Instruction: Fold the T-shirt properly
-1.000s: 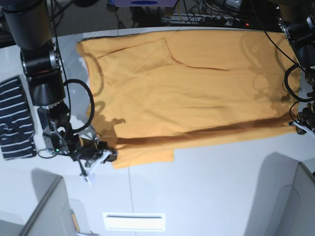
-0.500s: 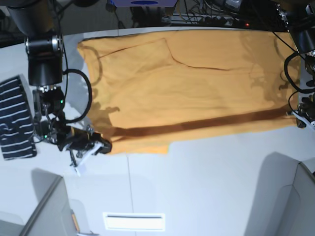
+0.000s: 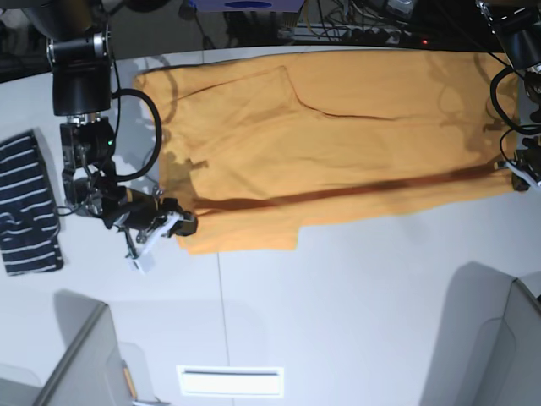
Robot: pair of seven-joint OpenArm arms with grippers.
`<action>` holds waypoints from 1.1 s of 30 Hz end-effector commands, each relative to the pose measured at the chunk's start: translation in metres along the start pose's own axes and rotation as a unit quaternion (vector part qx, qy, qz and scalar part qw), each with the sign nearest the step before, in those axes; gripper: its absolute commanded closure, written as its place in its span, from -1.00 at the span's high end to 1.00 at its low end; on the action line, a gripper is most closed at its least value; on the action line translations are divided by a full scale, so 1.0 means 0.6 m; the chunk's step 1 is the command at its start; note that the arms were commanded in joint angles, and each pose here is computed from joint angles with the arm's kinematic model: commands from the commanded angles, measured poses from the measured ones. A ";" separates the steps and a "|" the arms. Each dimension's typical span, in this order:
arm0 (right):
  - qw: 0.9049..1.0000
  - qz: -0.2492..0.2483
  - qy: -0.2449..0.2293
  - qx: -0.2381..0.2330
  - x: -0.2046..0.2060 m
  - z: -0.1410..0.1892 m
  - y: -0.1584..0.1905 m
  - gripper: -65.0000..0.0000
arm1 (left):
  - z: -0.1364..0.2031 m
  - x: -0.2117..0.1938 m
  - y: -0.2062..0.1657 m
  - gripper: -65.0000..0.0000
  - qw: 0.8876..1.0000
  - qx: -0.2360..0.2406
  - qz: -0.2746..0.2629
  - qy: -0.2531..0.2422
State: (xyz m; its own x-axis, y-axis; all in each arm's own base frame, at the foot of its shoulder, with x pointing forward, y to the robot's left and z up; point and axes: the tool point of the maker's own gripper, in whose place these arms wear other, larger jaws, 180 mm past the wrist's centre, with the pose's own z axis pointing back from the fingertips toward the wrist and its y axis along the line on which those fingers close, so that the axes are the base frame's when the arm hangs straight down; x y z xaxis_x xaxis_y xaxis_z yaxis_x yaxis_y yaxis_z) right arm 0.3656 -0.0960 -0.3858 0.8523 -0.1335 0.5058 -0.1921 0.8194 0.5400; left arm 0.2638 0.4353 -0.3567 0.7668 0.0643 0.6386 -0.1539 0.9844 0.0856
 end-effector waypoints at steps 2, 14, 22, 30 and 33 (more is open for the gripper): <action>0.999 0.022 -0.040 0.015 0.046 0.018 0.023 -1.00 | 0.029 0.046 0.028 -1.00 0.999 0.022 -0.013 -0.039; 0.997 0.010 -0.070 0.011 0.072 0.077 0.019 -1.00 | 0.049 0.054 -0.019 -1.00 0.997 0.009 -0.047 -0.060; 0.998 0.014 -0.055 0.013 0.050 0.080 0.025 -1.00 | 0.072 0.073 -0.031 -1.00 0.996 0.017 -0.071 -0.056; 0.998 0.041 -0.041 0.012 0.018 0.101 0.043 -1.00 | 0.079 0.051 -0.032 -1.00 0.995 0.019 -0.087 -0.040; 0.998 0.046 -0.040 0.013 0.003 0.106 0.051 -1.00 | 0.079 0.031 -0.029 -1.00 0.996 0.019 -0.089 -0.026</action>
State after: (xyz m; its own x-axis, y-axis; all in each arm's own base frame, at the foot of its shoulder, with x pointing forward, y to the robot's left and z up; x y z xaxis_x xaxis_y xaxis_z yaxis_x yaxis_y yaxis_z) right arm 0.3175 -0.1051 -0.3445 0.8286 -0.0917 0.5522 -0.2504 0.8216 0.5121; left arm 0.2444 0.4032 -0.3273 0.7751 -0.0932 0.6250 -0.0397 0.9799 0.1953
